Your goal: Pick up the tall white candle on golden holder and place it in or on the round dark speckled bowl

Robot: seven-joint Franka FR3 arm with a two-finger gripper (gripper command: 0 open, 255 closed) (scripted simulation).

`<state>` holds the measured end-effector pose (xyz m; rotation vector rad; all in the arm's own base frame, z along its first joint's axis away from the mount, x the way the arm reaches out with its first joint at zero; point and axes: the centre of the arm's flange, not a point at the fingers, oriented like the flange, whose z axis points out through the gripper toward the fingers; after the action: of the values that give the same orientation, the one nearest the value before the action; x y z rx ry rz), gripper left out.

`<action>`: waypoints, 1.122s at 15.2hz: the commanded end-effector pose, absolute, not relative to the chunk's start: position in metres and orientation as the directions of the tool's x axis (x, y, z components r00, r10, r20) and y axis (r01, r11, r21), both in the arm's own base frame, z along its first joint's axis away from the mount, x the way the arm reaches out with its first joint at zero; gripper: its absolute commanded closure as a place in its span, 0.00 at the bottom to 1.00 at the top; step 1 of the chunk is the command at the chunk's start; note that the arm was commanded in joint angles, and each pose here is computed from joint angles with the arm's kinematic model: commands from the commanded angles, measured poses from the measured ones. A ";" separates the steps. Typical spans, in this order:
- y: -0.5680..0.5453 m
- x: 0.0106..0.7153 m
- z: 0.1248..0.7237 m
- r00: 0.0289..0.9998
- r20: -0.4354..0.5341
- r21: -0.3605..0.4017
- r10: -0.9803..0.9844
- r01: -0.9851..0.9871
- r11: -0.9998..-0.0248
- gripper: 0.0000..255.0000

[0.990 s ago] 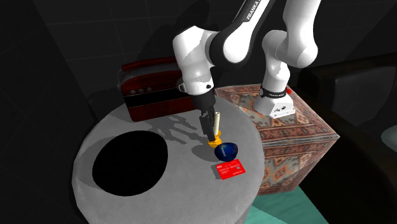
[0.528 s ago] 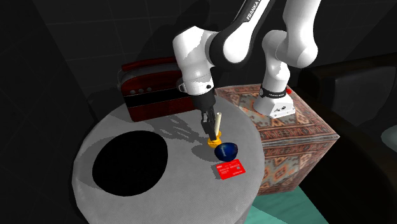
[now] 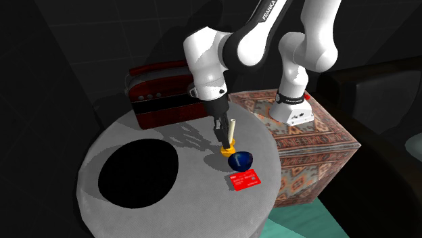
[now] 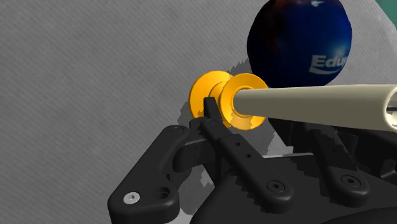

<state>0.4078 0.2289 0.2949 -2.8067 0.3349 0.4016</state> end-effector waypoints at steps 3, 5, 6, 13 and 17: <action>0.229 0.408 0.314 0.934 -0.304 -0.246 -0.186 -0.266 -0.932 1.00; 0.229 0.408 0.324 0.934 -0.304 -0.246 -0.186 -0.266 -0.932 1.00; 0.229 0.408 0.329 0.934 -0.304 -0.246 -0.186 -0.266 -0.932 1.00; 0.229 0.408 0.366 0.934 -0.304 -0.246 -0.186 -0.266 -0.932 1.00; 0.229 0.408 0.388 0.934 -0.304 -0.246 -0.186 -0.266 -0.932 1.00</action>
<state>0.4082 0.2295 0.3829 -2.8065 0.3348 0.4006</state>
